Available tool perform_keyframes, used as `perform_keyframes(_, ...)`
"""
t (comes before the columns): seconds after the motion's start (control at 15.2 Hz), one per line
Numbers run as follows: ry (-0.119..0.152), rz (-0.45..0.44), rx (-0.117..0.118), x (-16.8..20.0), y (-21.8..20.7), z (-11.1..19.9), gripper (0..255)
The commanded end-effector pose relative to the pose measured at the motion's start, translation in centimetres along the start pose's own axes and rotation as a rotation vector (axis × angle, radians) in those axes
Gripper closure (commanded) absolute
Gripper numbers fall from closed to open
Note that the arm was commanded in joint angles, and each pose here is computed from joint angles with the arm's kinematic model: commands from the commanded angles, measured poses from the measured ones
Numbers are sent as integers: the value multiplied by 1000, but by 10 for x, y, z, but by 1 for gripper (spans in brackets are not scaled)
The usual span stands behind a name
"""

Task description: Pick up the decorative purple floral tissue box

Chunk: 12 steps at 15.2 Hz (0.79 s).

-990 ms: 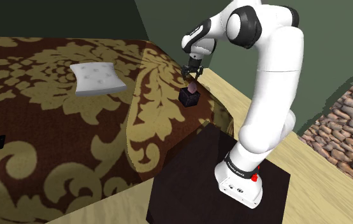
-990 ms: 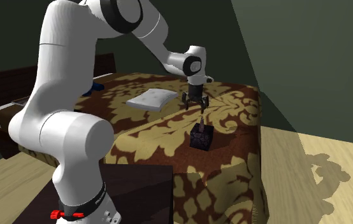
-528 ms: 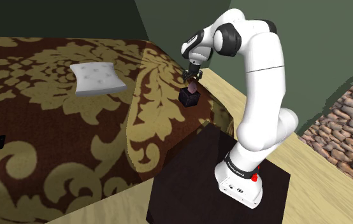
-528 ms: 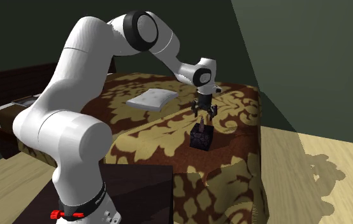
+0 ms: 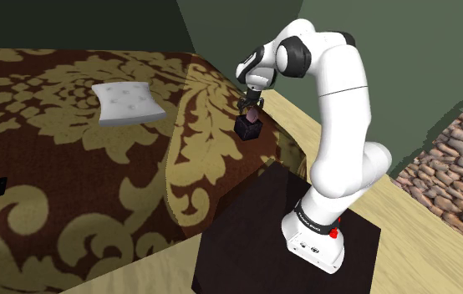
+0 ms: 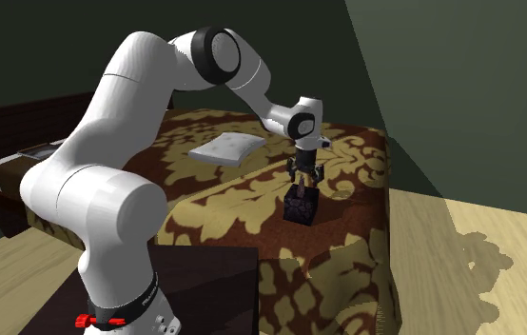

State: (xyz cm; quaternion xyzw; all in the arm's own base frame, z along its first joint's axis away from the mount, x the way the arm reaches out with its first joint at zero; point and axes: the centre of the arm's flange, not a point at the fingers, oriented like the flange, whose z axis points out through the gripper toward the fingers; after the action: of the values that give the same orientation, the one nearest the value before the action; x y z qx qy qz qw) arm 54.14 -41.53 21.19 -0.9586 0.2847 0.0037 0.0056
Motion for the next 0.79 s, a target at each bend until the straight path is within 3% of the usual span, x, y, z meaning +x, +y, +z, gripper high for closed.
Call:
perform_keyframes(0.0,0,0,0,0,0,1,255)
perform_keyframes(0.73,0,0,0,0,0,-10,255)
